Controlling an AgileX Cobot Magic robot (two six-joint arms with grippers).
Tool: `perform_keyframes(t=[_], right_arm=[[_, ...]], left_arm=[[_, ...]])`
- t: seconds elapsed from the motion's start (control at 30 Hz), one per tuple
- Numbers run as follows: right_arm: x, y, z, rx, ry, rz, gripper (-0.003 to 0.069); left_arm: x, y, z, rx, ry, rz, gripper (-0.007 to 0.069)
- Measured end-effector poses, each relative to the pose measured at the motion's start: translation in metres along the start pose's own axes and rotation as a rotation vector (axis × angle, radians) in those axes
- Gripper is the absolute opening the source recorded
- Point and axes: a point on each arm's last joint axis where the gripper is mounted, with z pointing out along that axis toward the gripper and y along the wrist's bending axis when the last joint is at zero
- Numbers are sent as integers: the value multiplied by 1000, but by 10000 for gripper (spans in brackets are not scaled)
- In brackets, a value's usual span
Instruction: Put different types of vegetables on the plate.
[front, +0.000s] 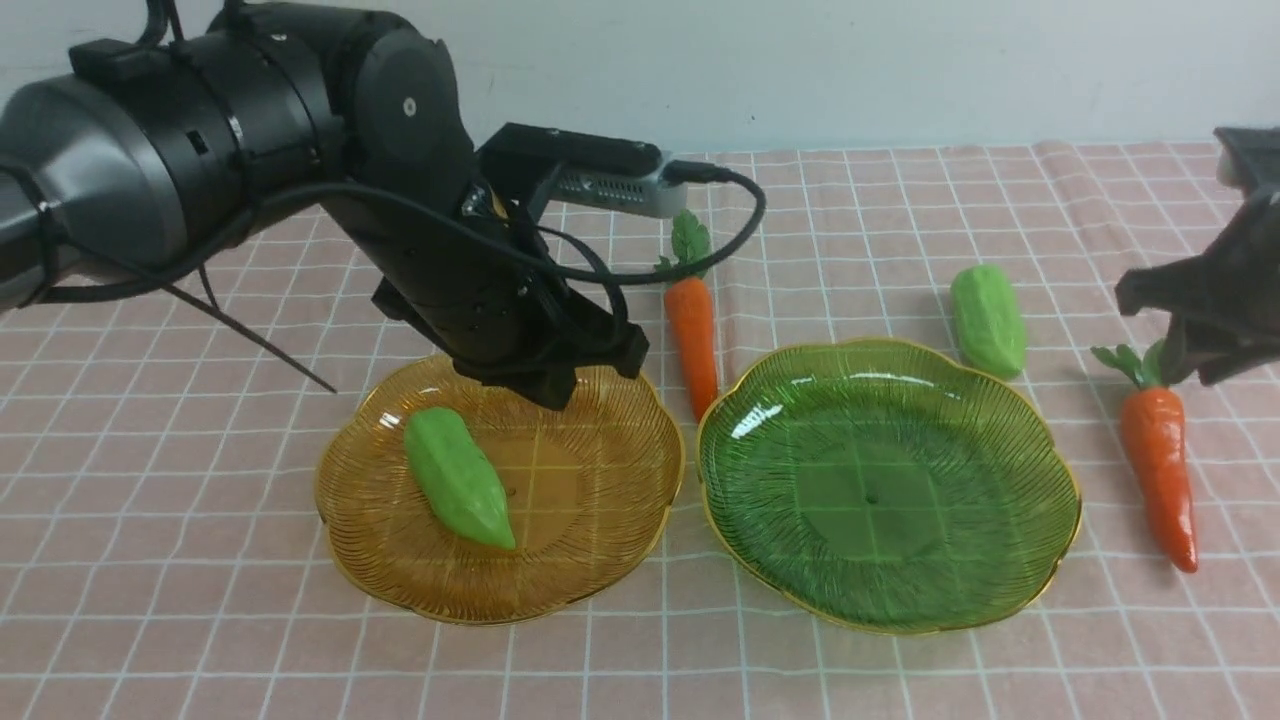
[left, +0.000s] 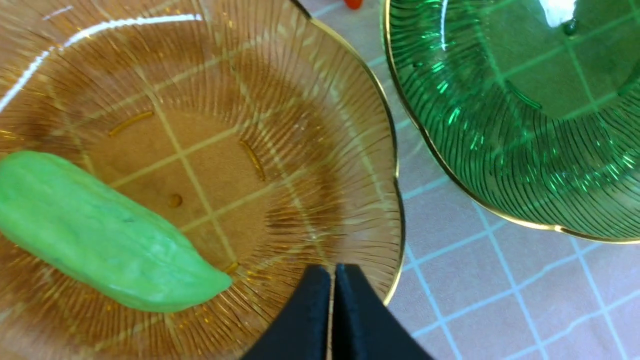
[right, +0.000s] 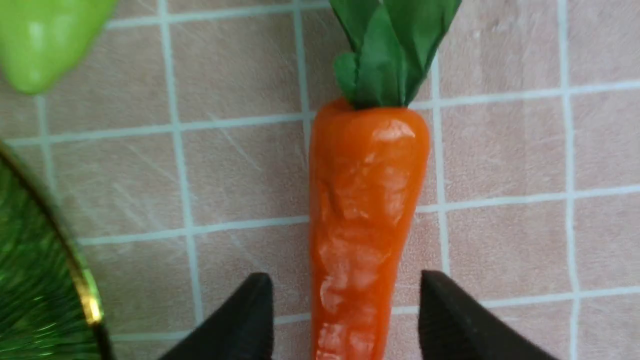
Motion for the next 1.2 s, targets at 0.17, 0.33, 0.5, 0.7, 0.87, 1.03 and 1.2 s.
perform_keyframes(t=[0.17,0.33,0.5,0.7,0.87,1.03,1.2], right_arm=[[4,3,50,-20,143,32,503],[4,3,47,-28,147,23,274],[-7,4,7,-43,56,29,251],[-6,25,-56,-182,-40,45,251],[3,68,-68,-308,-34,-59,251],[12,111,-52,-343,25,-191,251],[19,133,-33,-344,86,-240,313]], left_arm=[[3,-1,0,-1,35,6,-3],[5,-1,0,-2,56,13,-3],[6,-1,0,-2,68,15,-3],[7,-1,0,-1,74,18,-3],[4,-1,0,2,48,18,-3],[1,-2,0,9,13,14,-3],[-9,-3,-1,24,-77,6,-3]])
